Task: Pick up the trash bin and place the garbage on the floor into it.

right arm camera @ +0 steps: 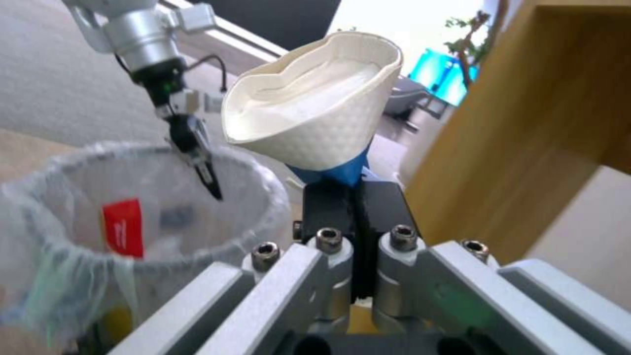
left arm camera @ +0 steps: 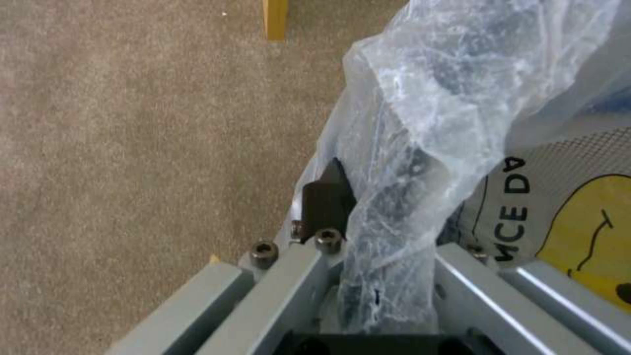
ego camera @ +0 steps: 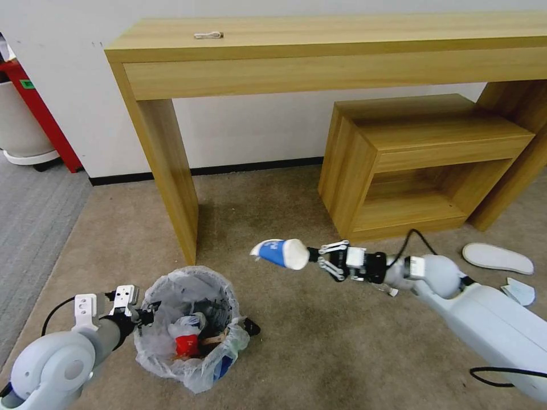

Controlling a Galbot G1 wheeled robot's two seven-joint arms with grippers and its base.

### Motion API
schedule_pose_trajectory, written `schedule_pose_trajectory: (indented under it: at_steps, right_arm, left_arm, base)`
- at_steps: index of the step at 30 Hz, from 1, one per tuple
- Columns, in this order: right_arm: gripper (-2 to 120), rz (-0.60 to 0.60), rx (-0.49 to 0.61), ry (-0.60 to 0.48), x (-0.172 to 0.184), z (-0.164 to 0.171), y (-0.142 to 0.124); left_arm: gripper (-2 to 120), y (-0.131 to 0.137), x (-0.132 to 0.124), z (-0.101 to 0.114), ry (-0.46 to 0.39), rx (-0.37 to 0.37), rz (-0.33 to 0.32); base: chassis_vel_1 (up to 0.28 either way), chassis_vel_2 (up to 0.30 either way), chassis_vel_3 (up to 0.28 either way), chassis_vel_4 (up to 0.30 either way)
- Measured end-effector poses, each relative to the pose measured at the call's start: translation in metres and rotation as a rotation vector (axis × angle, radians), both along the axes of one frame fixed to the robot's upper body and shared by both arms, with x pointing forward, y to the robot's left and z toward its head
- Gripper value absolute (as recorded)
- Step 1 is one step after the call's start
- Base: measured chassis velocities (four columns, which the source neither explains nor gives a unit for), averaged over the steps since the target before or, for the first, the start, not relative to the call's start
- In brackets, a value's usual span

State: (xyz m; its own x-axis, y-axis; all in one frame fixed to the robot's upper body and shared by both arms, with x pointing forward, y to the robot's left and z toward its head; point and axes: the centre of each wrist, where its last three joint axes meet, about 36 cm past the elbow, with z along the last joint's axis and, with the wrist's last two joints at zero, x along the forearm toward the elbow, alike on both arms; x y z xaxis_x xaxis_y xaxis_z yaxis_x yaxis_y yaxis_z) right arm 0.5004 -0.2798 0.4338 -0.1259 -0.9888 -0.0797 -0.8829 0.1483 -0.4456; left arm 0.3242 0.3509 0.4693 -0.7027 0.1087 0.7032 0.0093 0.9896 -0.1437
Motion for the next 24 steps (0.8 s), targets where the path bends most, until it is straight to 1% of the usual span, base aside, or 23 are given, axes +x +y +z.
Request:
schedule_pose_trajectory:
  at_steps: [1,2,4,5,8,9,12,13,15,16,19,20,22,24]
  right_arm:
    - [0,0.009,0.004,0.005,0.001,-0.002,0.006]
    - [0,0.009,0.004,0.005,0.001,-0.002,0.006]
    - [0,0.028,0.011,0.022,0.004,-0.007,0.019]
    - [0,0.028,0.011,0.022,0.004,-0.007,0.019]
    - [0,0.041,0.021,0.047,0.006,-0.017,0.034]
    - [0,0.041,0.021,0.047,0.006,-0.017,0.034]
    - [0,0.051,0.035,0.075,0.007,-0.029,0.052]
    - [0,0.051,0.035,0.075,0.007,-0.029,0.052]
    - [0,0.067,0.041,0.095,0.007,-0.038,0.067]
    - [0,0.067,0.041,0.095,0.007,-0.038,0.067]
    - [0,0.092,0.041,0.123,0.007,-0.052,0.088]
    - [0,0.092,0.041,0.123,0.007,-0.052,0.088]
    - [0,0.106,0.043,0.135,0.007,-0.059,0.099]
    - [0,0.110,0.044,0.139,0.007,-0.061,0.103]
  left_arm:
    - [0,0.000,0.000,-0.001,0.000,-0.002,0.001]
    - [0,0.000,0.000,-0.001,0.000,-0.002,0.001]
    - [0,0.000,0.001,-0.002,-0.001,-0.005,0.006]
    - [0,0.000,0.001,-0.002,-0.001,-0.005,0.006]
    - [0,0.000,0.003,-0.003,-0.005,-0.014,0.012]
    - [0,0.000,0.003,-0.003,-0.005,-0.014,0.012]
    - [0,0.000,0.005,-0.005,-0.006,-0.023,0.019]
    - [0,0.000,0.005,-0.005,-0.006,-0.023,0.019]
    - [0,0.000,0.005,-0.007,-0.008,-0.031,0.027]
    - [0,0.000,0.005,-0.007,-0.008,-0.031,0.027]
    - [0,0.000,0.005,-0.008,-0.015,-0.049,0.048]
    - [0,0.000,0.005,-0.008,-0.015,-0.049,0.048]
    - [0,0.000,0.004,-0.009,-0.018,-0.057,0.057]
    - [0,0.000,0.004,-0.009,-0.019,-0.059,0.061]
  base:
    - [0.000,0.000,0.000,0.000]
    - [0.000,0.000,0.000,0.000]
    - [0.000,0.000,0.000,0.000]
    - [0.000,0.000,0.000,0.000]
    - [0.000,0.000,0.000,0.000]
    - [0.000,0.000,0.000,0.000]
    - [0.000,0.000,0.000,0.000]
    - [0.000,0.000,0.000,0.000]
    - [0.000,0.000,0.000,0.000]
    - [0.000,0.000,0.000,0.000]
    - [0.000,0.000,0.000,0.000]
    - [0.000,0.000,0.000,0.000]
    - [0.000,0.000,0.000,0.000]
    - [0.000,0.000,0.000,0.000]
